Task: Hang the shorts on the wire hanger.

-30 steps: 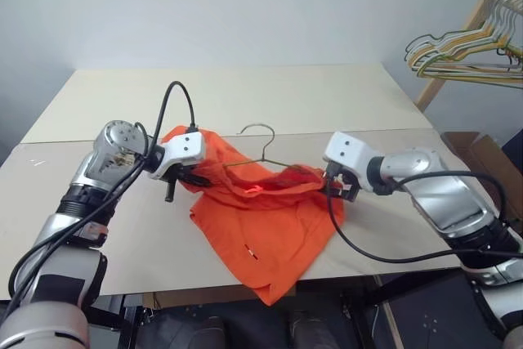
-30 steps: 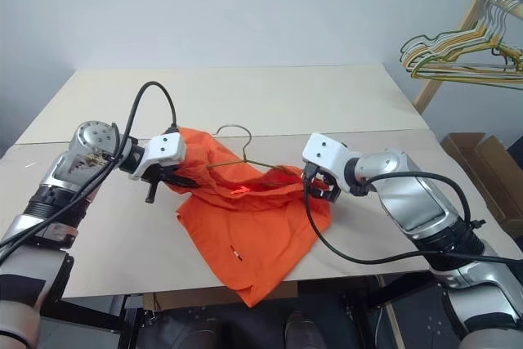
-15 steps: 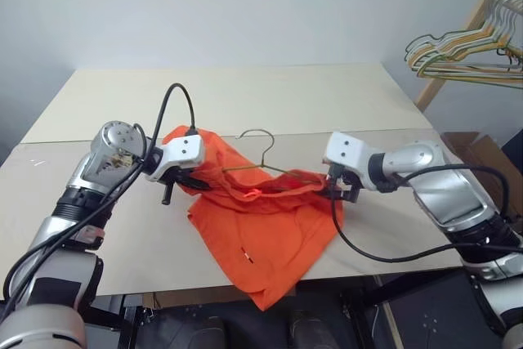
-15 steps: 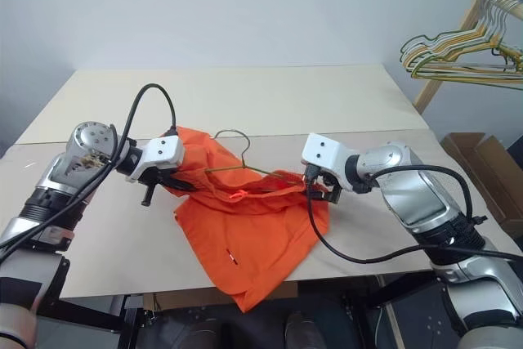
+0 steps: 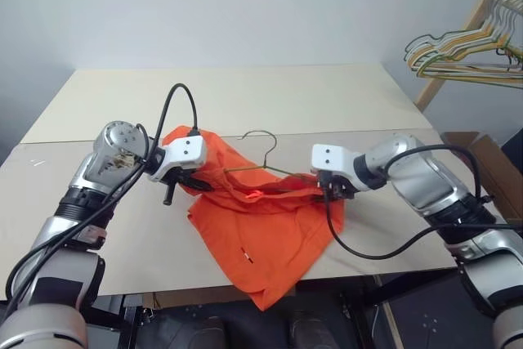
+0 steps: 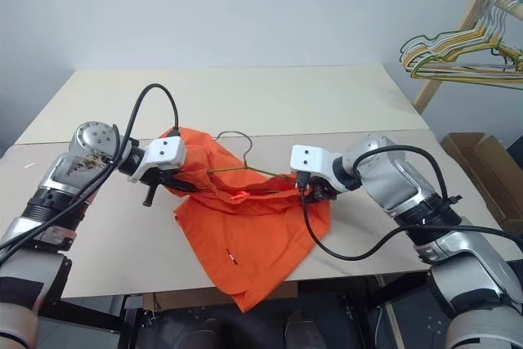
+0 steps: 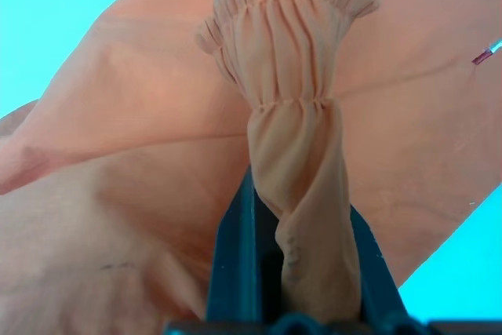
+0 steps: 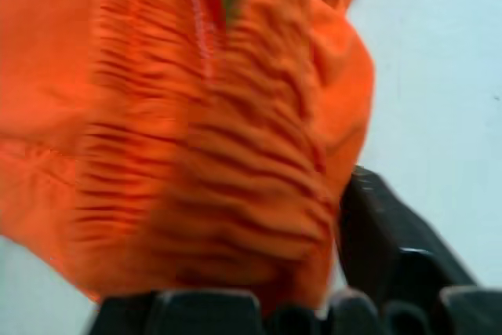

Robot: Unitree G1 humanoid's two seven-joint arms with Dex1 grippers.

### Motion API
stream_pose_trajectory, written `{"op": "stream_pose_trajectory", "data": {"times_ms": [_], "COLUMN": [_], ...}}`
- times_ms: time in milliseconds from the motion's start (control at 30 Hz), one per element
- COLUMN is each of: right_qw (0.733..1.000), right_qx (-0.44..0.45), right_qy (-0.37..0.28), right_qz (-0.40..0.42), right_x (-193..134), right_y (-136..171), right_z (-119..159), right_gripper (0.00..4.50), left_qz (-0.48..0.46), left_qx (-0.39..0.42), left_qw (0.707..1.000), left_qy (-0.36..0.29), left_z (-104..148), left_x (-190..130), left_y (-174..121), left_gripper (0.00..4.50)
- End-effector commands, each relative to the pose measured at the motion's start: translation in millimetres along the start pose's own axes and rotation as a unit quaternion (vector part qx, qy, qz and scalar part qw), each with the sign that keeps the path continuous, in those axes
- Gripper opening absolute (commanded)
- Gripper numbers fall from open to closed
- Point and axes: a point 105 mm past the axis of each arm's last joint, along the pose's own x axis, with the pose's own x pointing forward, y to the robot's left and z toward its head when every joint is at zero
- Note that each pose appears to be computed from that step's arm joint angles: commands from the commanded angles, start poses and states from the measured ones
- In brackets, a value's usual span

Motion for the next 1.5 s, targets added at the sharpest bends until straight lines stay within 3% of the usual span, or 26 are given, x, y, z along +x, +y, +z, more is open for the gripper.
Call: {"op": "stream_pose_trajectory", "data": {"times_ms": [33, 133, 233, 500, 633, 733, 833, 933, 1033, 1233, 1367, 1467, 1500], "right_qw": [1.000, 1.000, 1.000, 0.993, 0.974, 0.953, 0.935, 0.891, 0.829, 0.713, 0.600, 0.537, 0.500], "right_qx": [-0.015, -0.008, 0.000, 0.106, 0.220, 0.299, 0.349, 0.441, 0.528, 0.609, 0.644, 0.662, 0.669], "right_qy": [-0.010, -0.011, -0.012, -0.042, -0.055, -0.043, -0.028, -0.016, -0.014, -0.032, -0.058, -0.079, -0.091], "right_qz": [0.001, 0.015, 0.024, 0.042, 0.025, -0.012, -0.047, -0.105, -0.182, -0.346, -0.470, -0.517, -0.542], "right_x": [-9.7, -7.1, -5.7, -18.2, -34.9, -49.4, -61.1, -82.2, -105.7, -148.2, -183.1, -201.6, -211.3], "right_y": [-3.2, 2.0, 6.0, 22.9, 37.4, 47.1, 55.3, 66.0, 75.1, 77.2, 55.9, 41.5, 34.3], "right_z": [13.0, 11.5, 8.9, -8.7, -33.8, -61.1, -79.0, -101.3, -129.4, -178.1, -201.1, -206.5, -207.2], "right_gripper": [1.08, 0.13, 0.04, 0.00, 0.00, 0.00, 0.00, 0.00, 0.00, 0.00, 0.00, 0.00, 0.00], "left_qz": [0.013, 0.013, 0.012, 0.048, 0.140, 0.172, 0.184, 0.155, 0.136, 0.117, 0.114, 0.113, 0.112], "left_qx": [0.029, 0.039, 0.048, 0.027, -0.028, -0.060, -0.085, -0.106, -0.112, -0.118, -0.116, -0.116, -0.114], "left_qw": [0.999, 0.999, 0.998, 0.981, 0.943, 0.907, 0.886, 0.871, 0.865, 0.847, 0.840, 0.840, 0.841], "left_qy": [-0.019, -0.029, -0.049, -0.186, -0.299, -0.380, -0.418, -0.454, -0.469, -0.505, -0.517, -0.518, -0.518], "left_z": [14.1, 17.9, 23.1, 61.5, 88.3, 113.4, 126.9, 141.1, 150.5, 168.4, 175.4, 176.5, 176.5], "left_x": [-8.1, -6.7, -6.7, -30.1, -57.1, -71.1, -74.3, -71.2, -63.2, -57.3, -54.8, -53.8, -53.9], "left_y": [4.2, 4.5, 4.6, 13.7, 36.6, 38.0, 32.2, 12.1, -6.3, -19.9, -18.1, -16.5, -16.3], "left_gripper": [0.00, 0.00, 0.00, 2.32, 3.45, 4.34, 4.48, 4.48, 4.48, 4.48, 4.48, 4.48, 4.48]}}
